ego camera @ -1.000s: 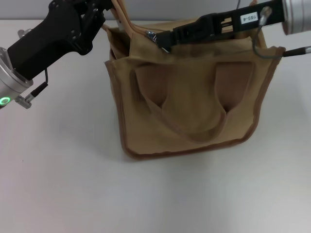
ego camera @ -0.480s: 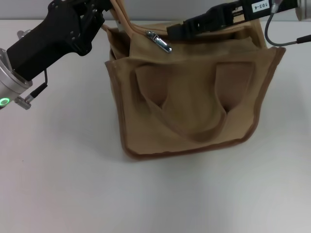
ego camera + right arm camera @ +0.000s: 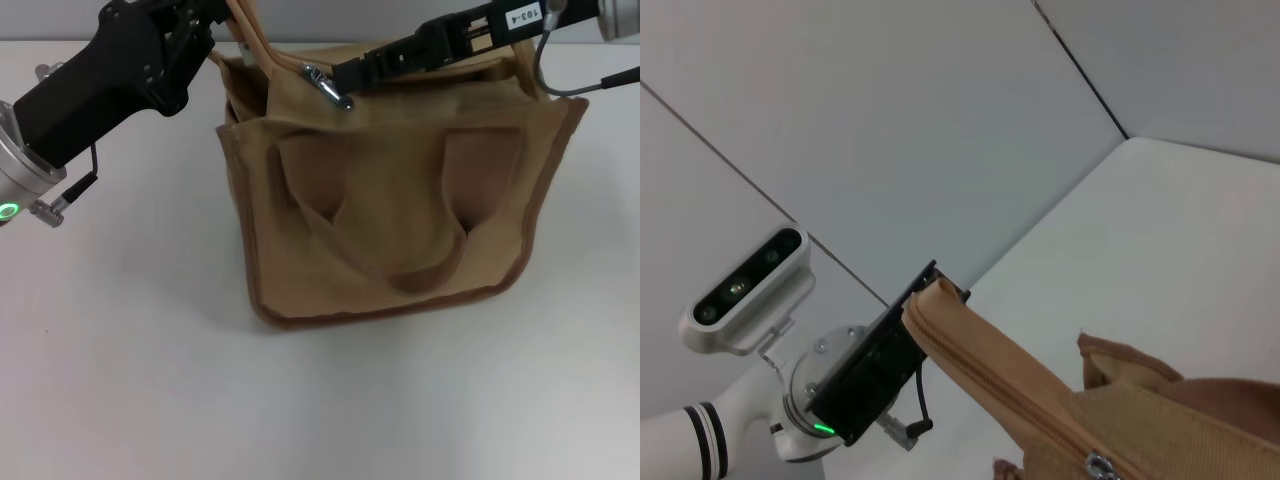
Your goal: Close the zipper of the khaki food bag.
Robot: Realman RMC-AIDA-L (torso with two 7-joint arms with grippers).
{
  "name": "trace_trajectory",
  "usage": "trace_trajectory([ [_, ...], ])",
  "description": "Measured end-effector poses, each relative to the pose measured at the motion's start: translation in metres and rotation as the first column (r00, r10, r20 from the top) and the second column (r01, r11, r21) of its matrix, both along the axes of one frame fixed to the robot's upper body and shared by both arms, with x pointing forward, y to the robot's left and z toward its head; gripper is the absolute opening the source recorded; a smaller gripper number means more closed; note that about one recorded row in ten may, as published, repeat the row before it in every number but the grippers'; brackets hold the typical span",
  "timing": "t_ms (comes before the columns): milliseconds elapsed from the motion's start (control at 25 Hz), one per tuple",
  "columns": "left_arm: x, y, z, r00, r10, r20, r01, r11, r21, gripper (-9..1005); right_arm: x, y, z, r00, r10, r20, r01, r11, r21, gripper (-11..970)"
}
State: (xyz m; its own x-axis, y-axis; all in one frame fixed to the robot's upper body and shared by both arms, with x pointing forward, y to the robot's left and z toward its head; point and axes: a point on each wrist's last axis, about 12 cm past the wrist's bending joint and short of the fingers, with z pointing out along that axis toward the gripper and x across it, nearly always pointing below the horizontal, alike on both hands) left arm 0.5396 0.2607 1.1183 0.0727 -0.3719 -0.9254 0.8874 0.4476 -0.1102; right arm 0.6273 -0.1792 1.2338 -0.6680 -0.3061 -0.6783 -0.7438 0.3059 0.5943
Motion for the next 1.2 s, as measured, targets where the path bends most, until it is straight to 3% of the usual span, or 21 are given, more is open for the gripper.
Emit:
trace_trajectory([
  [800,0.002,-0.002,0.001,1.0,-0.01,-0.001,0.01,1.0,-0.003,16,-0.002,0.025,-0.005,0.999,0.052,0.014,-0.051,0.998,-0.031,452],
  [1200,0.002,-0.003,0.002,1.0,-0.013,0.0,0.013,1.0,-0.004,16,-0.005,0.033,-0.009,0.998,0.053,-0.03,-0.054,0.997,-0.048,453],
])
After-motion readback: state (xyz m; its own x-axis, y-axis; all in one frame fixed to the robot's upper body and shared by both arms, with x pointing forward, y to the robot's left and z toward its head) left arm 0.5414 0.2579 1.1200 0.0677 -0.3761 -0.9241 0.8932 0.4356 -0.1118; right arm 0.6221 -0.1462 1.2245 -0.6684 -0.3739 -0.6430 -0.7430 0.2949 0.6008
